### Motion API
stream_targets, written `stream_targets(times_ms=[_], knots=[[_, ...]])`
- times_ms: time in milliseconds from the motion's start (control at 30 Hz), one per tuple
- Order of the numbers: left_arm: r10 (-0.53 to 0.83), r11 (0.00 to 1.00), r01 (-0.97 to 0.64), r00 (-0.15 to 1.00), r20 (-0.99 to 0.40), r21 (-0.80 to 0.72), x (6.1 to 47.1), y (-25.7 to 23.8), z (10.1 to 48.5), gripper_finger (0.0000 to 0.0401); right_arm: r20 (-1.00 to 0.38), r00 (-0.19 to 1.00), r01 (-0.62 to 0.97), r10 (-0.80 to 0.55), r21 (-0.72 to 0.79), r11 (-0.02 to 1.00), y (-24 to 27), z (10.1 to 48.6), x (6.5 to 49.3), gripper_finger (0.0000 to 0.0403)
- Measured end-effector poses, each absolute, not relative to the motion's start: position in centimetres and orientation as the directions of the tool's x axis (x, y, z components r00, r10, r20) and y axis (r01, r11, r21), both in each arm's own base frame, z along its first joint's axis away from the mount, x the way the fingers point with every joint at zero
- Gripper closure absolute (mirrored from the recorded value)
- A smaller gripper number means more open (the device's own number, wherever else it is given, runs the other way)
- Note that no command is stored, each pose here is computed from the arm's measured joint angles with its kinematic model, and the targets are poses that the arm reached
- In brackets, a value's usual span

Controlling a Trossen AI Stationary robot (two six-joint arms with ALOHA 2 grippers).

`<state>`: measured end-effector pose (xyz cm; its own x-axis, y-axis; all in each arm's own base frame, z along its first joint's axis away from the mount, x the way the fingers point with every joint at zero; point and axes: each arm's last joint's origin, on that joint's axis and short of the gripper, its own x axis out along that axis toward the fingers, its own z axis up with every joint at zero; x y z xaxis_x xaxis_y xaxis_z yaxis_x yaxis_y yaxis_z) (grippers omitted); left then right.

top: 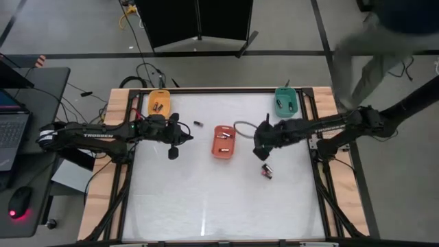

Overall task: Sort batteries
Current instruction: Put the black-brown battery into the green bin

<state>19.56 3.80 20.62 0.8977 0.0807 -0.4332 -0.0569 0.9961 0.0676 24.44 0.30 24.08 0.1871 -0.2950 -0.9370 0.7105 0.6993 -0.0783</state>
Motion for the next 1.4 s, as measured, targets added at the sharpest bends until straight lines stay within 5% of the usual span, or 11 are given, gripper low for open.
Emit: stream_targets(times_ms=[367,700,1133,1400], knots=[[0.088,0.995,-0.063,0.915,-0.394,0.076,19.7,3.8,21.0,0.0397,-0.955,0.147,0.713,-0.257,-0.078,0.697,-4.1,24.0,24.2,0.0285],[0.091,0.994,-0.066,0.932,-0.351,0.082,19.9,3.9,21.4,0.0397,-0.929,0.237,0.62,-0.284,-0.08,0.781,-3.1,24.2,25.1,0.0392],[0.155,0.986,-0.127,0.937,-0.312,0.107,20.0,4.1,21.8,0.0397,-0.909,0.358,0.512,-0.213,0.001,0.859,-5.5,24.6,25.9,0.0394],[0.166,0.984,-0.138,0.937,-0.309,0.11,20.0,4.1,21.9,0.0397,-0.909,0.362,0.475,-0.207,-0.011,0.88,-5.8,24.6,25.9,0.0331]])
